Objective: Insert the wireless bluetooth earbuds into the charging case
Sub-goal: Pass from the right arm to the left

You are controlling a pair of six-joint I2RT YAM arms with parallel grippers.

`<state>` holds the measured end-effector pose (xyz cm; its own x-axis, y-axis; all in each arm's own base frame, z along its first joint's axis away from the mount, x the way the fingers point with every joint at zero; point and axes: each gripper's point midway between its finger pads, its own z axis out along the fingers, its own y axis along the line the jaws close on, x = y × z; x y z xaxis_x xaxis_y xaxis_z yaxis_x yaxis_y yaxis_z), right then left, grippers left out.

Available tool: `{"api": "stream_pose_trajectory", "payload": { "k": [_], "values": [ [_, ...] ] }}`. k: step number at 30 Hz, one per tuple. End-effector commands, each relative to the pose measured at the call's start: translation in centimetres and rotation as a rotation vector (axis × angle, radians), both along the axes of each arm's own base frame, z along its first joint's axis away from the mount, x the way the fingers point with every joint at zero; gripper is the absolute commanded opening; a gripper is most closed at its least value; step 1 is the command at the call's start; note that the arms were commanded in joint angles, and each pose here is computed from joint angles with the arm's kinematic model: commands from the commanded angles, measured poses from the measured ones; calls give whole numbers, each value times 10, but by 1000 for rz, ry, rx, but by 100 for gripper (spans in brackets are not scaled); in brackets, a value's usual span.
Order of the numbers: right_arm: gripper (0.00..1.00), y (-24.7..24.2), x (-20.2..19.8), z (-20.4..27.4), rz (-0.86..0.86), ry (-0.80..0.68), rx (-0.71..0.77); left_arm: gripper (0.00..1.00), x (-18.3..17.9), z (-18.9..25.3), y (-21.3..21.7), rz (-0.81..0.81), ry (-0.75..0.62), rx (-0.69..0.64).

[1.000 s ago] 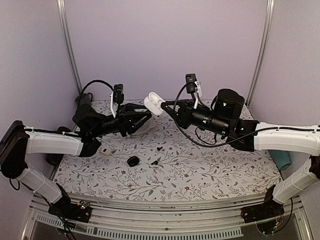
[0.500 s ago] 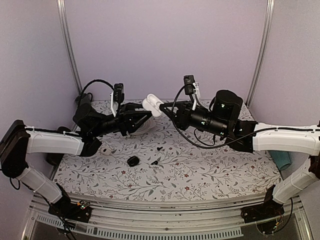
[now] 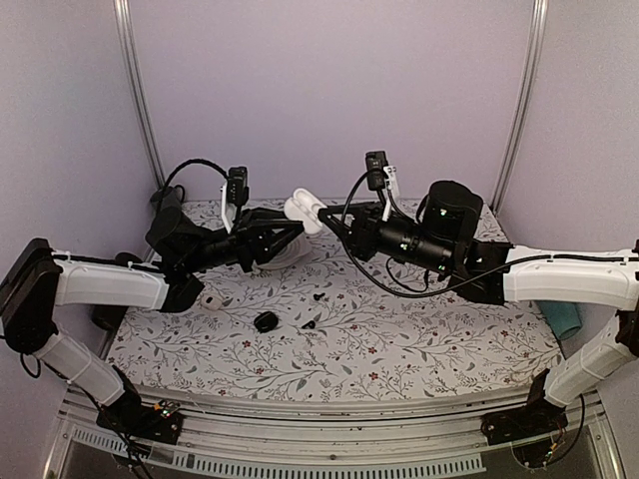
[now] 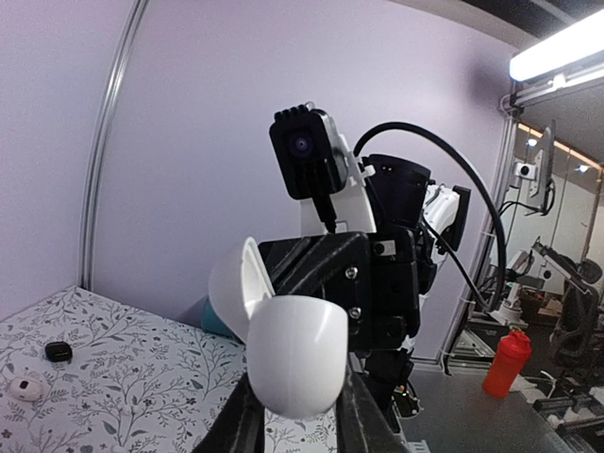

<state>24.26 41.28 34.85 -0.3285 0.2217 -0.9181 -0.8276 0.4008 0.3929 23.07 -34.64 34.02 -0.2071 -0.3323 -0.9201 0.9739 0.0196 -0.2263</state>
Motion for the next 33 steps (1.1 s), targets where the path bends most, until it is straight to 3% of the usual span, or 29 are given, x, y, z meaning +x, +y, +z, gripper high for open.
{"api": "stream_pose_trajectory", "payload": {
  "k": [1,4,8,11,16,19,33],
  "values": [
    [4,4,-2,-2,9,-7,-4,20,-9,10,-3,-51,-43,-24],
    [4,3,-3,0,12,-7,0,8,-11,9,-3,-72,-47,-21],
    [4,3,-5,0,17,-5,-1,0,-14,9,-2,-98,-54,-24],
    [9,4,-5,0,20,-2,-2,0,-16,9,-2,-112,-55,-24],
    [32,4,-6,1,24,3,2,0,-18,6,0,-122,-57,-21],
    [39,1,-5,2,19,7,7,0,-19,5,3,-128,-63,-20],
    [47,-14,-19,13,37,-11,19,0,0,-6,14,-70,-15,7]
  ]
}}
